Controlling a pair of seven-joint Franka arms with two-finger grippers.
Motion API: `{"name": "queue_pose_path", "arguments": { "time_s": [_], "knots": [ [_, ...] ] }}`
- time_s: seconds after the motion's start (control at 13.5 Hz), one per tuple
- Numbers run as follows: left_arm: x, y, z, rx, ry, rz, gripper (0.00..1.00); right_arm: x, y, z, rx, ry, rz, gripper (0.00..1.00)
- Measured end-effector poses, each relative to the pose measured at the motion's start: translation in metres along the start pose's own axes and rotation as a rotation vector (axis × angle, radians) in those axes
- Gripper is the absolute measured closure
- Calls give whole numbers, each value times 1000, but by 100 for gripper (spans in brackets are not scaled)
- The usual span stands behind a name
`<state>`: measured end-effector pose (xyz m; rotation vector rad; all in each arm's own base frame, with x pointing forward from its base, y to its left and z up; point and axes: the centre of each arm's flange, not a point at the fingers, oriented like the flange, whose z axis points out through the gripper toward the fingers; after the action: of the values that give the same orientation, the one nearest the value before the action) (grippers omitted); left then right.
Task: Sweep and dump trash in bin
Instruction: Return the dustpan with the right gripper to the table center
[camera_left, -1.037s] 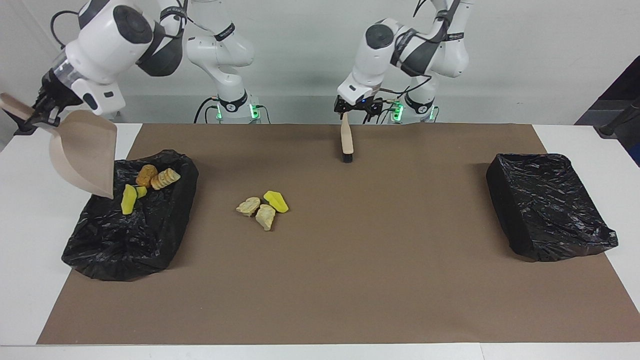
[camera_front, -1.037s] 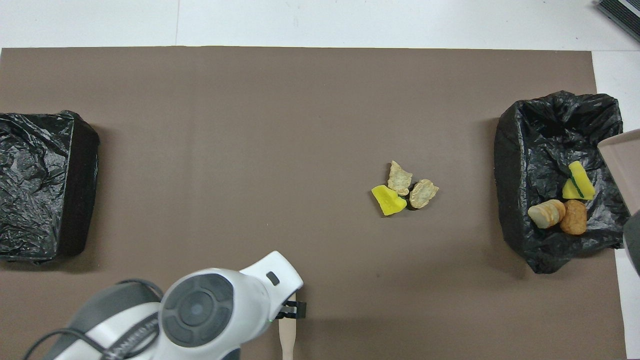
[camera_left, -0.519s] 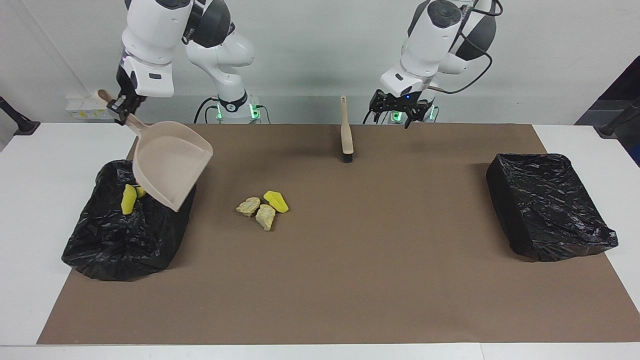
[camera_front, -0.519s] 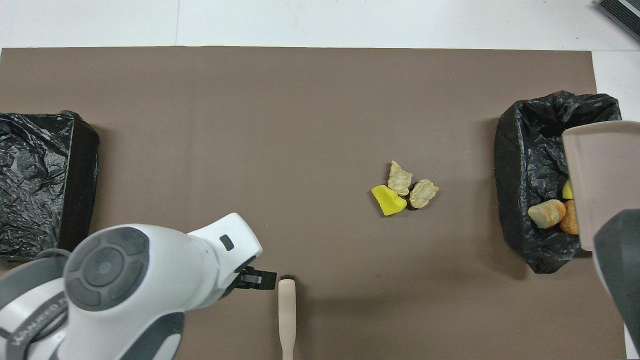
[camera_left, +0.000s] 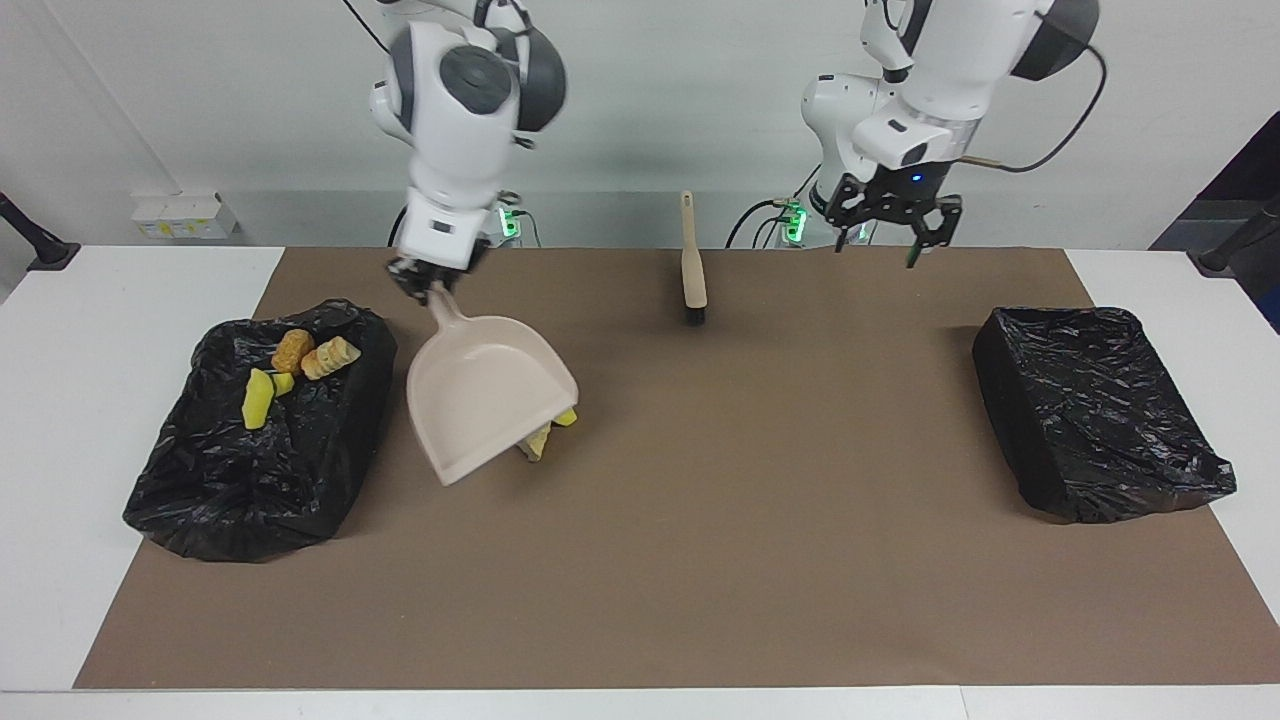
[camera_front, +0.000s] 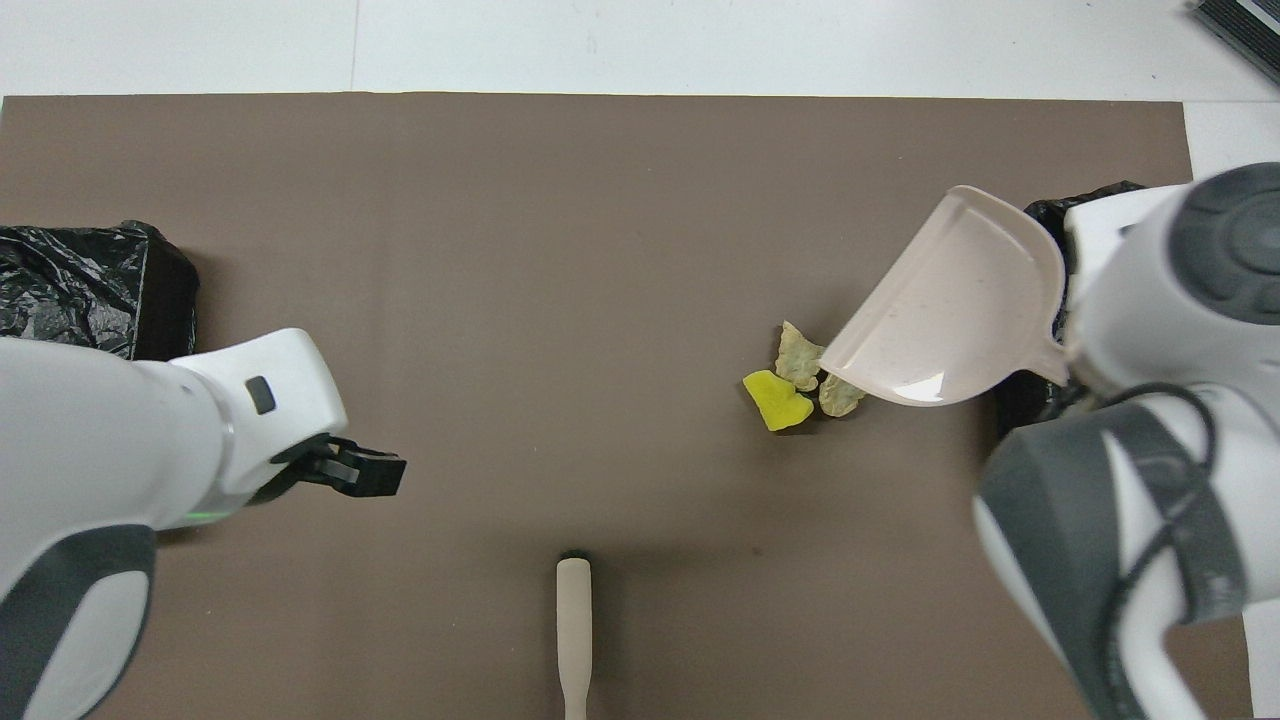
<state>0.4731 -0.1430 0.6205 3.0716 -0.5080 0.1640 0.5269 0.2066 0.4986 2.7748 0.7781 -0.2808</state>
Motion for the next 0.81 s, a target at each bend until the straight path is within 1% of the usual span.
{"name": "queue_pose_path", "arguments": {
  "time_s": [0.22,0.44,0.52,0.67,0.81],
  "knots": [
    [8,-24,-35,7,13,-2,0,53,-65,21,122,85,273,67],
    [21,-36,-61,12,-18,-17,0,104,-107,19,206,178,473,67],
    [27,-44,-66,13,-19,-21,0,121,-123,19,233,218,516,67],
    [36,-56,-70,15,-17,-8,0,149,-158,29,280,270,572,67],
    [42,-68,-70,17,-14,-11,0,163,-178,40,319,283,592,67]
  ]
}}
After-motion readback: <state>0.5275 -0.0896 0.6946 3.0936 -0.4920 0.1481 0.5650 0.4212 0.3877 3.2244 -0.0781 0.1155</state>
